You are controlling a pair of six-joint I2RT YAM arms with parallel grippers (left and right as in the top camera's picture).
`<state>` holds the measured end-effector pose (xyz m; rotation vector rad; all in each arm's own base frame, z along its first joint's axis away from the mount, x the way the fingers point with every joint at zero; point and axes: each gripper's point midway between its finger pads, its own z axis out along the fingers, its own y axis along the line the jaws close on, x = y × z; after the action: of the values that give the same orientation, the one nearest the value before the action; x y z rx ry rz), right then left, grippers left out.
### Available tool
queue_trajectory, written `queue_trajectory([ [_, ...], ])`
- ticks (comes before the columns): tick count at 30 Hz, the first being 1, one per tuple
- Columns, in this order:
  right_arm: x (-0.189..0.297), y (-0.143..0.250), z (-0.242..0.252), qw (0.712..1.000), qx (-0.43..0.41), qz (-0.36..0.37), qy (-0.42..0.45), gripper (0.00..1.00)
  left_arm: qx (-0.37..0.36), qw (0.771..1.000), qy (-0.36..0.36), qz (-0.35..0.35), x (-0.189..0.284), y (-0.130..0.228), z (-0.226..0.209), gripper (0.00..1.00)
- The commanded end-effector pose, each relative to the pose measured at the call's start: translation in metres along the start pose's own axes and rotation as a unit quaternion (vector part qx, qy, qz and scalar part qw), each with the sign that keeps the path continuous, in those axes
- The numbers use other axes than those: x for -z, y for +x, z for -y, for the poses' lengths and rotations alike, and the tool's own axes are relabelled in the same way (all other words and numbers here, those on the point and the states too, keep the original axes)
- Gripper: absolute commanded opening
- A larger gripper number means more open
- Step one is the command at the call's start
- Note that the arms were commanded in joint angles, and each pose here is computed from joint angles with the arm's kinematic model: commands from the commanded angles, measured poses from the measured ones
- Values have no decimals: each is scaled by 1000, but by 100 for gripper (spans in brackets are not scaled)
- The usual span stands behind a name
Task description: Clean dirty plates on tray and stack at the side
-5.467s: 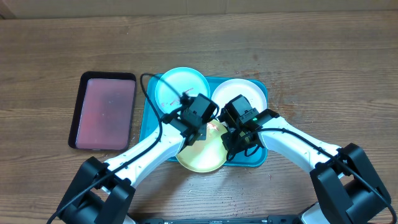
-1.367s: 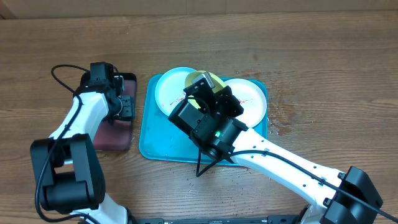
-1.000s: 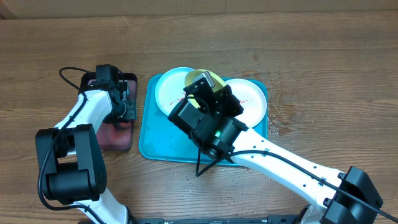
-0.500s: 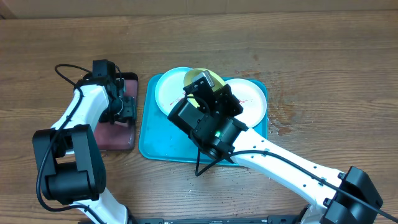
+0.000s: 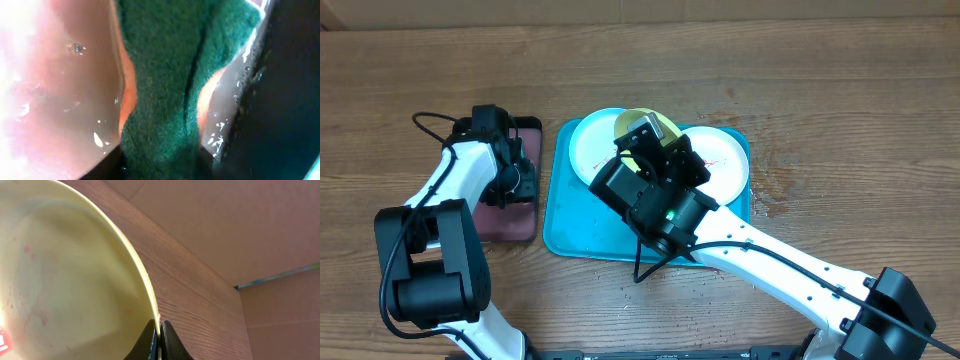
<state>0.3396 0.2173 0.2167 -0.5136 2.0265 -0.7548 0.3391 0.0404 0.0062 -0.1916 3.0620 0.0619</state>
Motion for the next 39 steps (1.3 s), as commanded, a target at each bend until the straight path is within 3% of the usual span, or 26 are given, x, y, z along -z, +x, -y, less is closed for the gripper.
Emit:
queue_trajectory([
  [1,13,-18,21,999,-36,24,9,4,4,1000,2,-7,-5,5,1,11],
  [2,13,-18,21,999,-36,24,9,4,4,1000,1,-5,-4,4,1,4],
  [12,13,-18,21,999,-36,24,9,4,18,999,2,35,26,-21,-2,5],
  [14,13,-18,21,999,-36,24,9,4,19,999,4,45,37,-27,-2,43],
  [16,13,-18,21,999,-37,24,9,4,19,998,5,52,47,-30,-2,58],
  [23,13,-25,20,998,-59,35,7,4,20,997,21,69,61,-34,3,62],
  [27,14,-30,20,996,-73,43,5,4,20,997,24,68,61,-34,4,72],
  [33,15,-31,13,996,-72,42,-13,4,20,997,24,68,61,-34,4,73],
  [35,13,-29,26,996,-70,42,22,4,20,997,24,68,61,-34,4,73],
  [36,12,-30,33,992,-112,45,37,4,20,997,24,68,61,-34,4,73],
  [37,12,-34,21,989,-141,47,-2,4,20,997,24,68,61,-34,4,73],
  [39,16,-34,1,997,-42,47,-48,4,20,997,24,69,61,-34,4,73],
])
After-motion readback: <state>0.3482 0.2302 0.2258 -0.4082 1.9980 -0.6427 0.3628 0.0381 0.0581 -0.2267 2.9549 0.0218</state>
